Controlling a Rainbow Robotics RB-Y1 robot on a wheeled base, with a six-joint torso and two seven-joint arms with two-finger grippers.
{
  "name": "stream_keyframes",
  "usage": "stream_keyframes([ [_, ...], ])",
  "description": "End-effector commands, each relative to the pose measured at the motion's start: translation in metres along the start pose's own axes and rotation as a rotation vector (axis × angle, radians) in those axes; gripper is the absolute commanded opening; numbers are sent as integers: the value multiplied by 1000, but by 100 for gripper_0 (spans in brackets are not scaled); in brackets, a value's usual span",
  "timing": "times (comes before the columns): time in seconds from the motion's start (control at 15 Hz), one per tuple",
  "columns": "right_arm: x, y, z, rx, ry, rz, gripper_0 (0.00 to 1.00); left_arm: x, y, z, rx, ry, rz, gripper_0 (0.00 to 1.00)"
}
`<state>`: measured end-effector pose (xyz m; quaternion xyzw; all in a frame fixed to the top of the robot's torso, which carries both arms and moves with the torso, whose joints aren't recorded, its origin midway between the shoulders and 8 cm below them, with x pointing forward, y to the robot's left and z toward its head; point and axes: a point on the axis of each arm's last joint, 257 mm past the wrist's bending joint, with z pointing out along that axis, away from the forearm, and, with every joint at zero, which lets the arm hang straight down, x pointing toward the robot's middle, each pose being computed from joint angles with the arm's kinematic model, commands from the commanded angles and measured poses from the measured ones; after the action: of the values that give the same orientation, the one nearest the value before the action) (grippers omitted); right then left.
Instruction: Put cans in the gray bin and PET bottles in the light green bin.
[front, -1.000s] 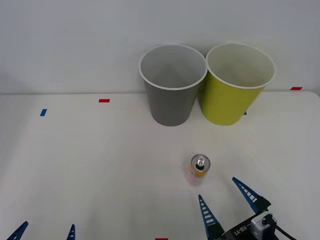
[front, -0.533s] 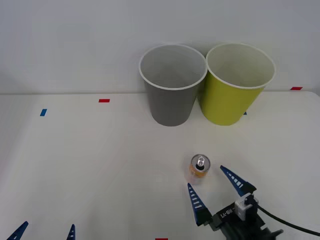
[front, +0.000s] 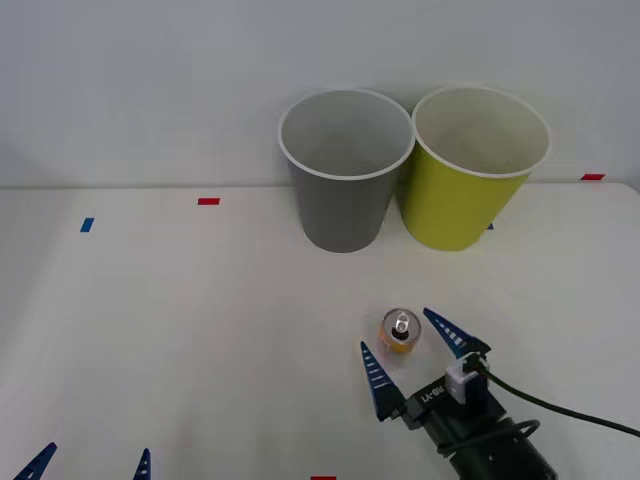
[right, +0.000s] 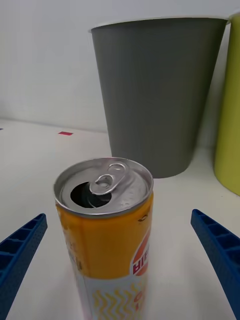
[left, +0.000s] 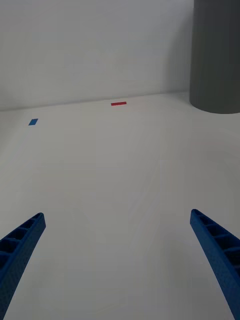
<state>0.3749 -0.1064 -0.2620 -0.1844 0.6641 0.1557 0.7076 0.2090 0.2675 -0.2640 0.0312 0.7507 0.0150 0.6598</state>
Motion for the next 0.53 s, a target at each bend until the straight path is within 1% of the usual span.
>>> stream_keyframes([
  [0.07, -2, 0, 5, -1, -8, -2, 100, 0, 0, 0, 0, 0, 0, 100],
  [0.2, -3, 0, 6, -3, -10, -1, 100, 0, 0, 0, 0, 0, 0, 100],
  [0.27, -4, 1, 6, -5, -11, -1, 97, 0, 0, 0, 0, 0, 0, 100],
  [0.33, -4, 1, 6, -3, -12, 2, 17, 0, 0, 0, 0, 0, 0, 100],
  [0.4, -3, 1, 6, -4, -10, 6, 17, 0, 0, 0, 0, 0, 0, 100],
  [0.47, -4, 0, 6, -3, -12, 8, 11, 0, 0, 0, 0, 0, 0, 100],
  [0.53, -3, 0, 6, -3, -10, 11, 10, 0, 0, 0, 0, 0, 0, 100],
])
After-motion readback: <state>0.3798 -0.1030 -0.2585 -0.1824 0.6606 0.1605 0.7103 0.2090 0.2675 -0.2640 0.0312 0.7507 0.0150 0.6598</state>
